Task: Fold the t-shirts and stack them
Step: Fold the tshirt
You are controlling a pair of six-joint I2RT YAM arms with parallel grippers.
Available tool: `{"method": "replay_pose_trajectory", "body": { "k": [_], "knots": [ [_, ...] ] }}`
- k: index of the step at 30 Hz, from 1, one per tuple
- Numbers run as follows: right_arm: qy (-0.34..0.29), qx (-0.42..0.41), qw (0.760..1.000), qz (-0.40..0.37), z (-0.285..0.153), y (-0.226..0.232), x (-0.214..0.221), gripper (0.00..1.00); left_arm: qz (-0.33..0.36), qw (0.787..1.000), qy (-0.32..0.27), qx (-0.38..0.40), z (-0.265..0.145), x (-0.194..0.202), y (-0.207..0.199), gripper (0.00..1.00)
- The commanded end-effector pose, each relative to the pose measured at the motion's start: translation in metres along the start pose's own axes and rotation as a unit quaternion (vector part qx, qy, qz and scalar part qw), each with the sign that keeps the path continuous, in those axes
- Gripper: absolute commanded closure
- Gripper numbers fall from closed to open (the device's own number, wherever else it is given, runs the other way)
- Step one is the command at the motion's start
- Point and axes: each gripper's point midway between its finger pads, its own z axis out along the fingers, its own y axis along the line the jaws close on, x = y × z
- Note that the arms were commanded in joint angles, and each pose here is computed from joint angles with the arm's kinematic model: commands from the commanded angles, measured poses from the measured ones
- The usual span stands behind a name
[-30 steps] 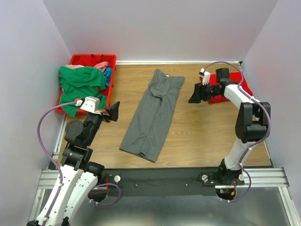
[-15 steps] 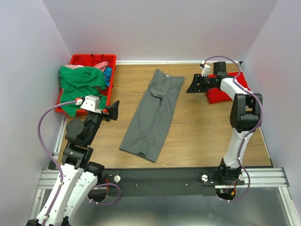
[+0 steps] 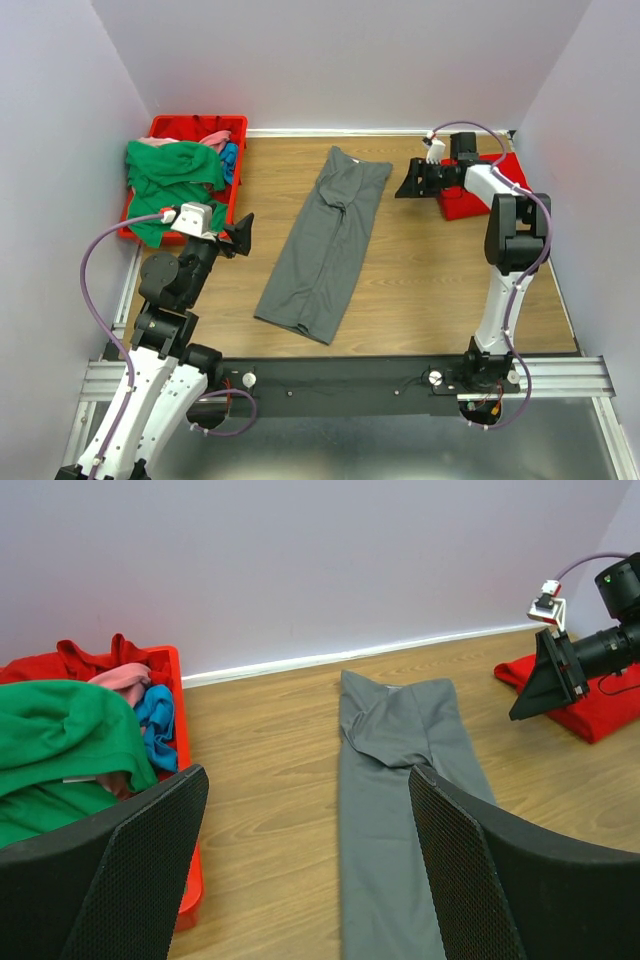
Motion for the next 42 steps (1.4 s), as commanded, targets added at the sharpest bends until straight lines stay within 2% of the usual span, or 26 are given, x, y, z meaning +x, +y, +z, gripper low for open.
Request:
{"method": "replay_pose_trajectory", "body": {
  "k": [1,20,27,32,33,37,42],
  "knots": [
    [0.000,0.001,1.000,0.017,0.009,-0.002,-0.003,0.30,0.002,1.000,-0.013,-0.015,0.001,-0.005,0.006,0.11],
    [0.004,-0.009,0.998,0.058,0.031,-0.013,-0.007,0.30,0.003,1.000,-0.006,-0.015,0.003,-0.001,0.006,0.11],
    [0.015,-0.007,0.998,0.067,0.054,-0.011,-0.005,0.31,0.002,1.000,-0.004,-0.015,0.003,0.000,0.006,0.11],
    [0.028,-0.020,0.998,0.058,0.081,0.009,-0.004,0.32,0.003,1.000,-0.001,-0.016,0.004,0.001,0.007,0.11],
    [0.031,-0.015,0.998,0.061,0.084,0.008,-0.002,0.33,0.003,1.000,-0.001,-0.016,0.004,0.001,0.007,0.11],
    [0.034,-0.002,0.997,0.069,0.095,0.010,-0.001,0.51,0.003,1.000,-0.001,-0.016,0.004,0.001,0.007,0.11],
    [0.033,0.033,0.996,0.081,0.099,-0.002,0.001,0.65,0.004,1.000,-0.001,-0.015,0.004,0.001,0.006,0.12]
  ]
}}
